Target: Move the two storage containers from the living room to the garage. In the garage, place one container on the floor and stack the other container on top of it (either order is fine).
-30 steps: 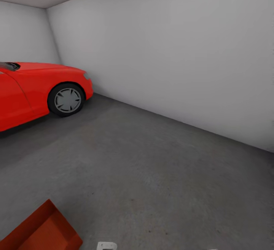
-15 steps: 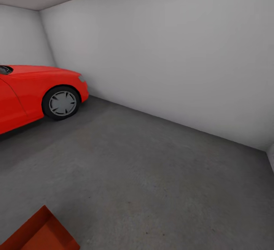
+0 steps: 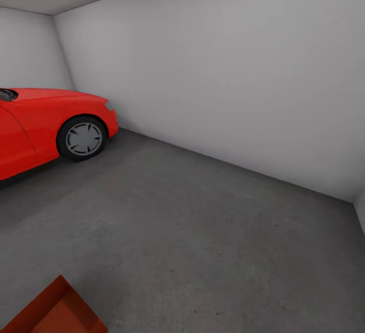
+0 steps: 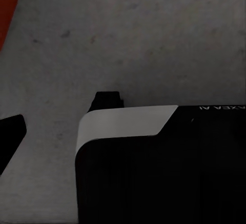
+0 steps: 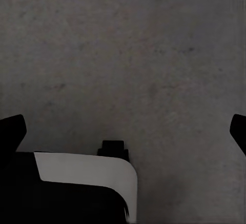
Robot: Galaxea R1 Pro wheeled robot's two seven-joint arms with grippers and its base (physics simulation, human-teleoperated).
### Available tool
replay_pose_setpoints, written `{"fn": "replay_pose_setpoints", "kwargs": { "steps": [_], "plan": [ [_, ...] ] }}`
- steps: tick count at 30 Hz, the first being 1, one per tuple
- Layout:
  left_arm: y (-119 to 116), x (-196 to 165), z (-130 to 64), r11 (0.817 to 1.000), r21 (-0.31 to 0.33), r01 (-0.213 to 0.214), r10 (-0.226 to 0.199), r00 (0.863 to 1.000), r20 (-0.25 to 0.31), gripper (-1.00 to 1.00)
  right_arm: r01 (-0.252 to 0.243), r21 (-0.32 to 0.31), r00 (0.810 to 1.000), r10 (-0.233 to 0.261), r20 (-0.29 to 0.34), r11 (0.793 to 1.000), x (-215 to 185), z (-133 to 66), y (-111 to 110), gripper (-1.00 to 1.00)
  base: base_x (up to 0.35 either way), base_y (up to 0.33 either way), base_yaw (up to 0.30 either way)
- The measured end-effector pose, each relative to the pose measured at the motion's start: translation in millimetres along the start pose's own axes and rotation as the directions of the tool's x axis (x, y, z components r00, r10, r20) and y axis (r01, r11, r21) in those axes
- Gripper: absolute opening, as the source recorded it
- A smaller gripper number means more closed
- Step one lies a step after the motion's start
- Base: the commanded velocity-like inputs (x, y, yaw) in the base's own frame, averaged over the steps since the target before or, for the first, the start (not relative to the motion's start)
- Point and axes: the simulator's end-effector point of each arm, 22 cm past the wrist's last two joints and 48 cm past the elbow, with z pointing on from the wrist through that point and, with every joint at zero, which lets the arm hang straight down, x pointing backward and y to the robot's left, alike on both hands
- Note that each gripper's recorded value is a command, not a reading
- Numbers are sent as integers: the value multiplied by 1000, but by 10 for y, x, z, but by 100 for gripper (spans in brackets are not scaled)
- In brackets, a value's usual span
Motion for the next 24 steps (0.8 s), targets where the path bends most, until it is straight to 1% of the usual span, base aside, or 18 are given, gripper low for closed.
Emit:
{"fn": "replay_pose_setpoints", "kwargs": {
  "steps": [6,10,14,17,20,24],
  "plan": [
    [77,185,-74,1000,-10,-1,0,1000,-27,100,2,3,1000,-2,-1,1000,-27,-83,-21,100,0,0,0],
    [108,234,-128,1000,-13,-1,1,999,-34,100,1,7,1000,-1,-1,1000,-46,-137,-45,100,0,0,0],
    [118,322,-183,1000,-13,-2,1,999,-45,100,-2,4,1000,2,-3,1000,-57,-190,-11,100,0,0,-32],
    [123,392,-228,1000,-12,-3,3,999,-52,100,-4,-1,1000,4,-5,1000,-55,-236,15,100,0,0,-120],
    [125,443,-274,1000,-11,-4,4,998,-57,100,-2,-5,1000,1,-23,1000,72,-315,34,100,0,0,-159],
    [125,474,-281,1000,-11,-5,5,998,-59,100,0,-9,1000,0,-27,1000,124,-336,50,100,0,0,-174]
  ]
}}
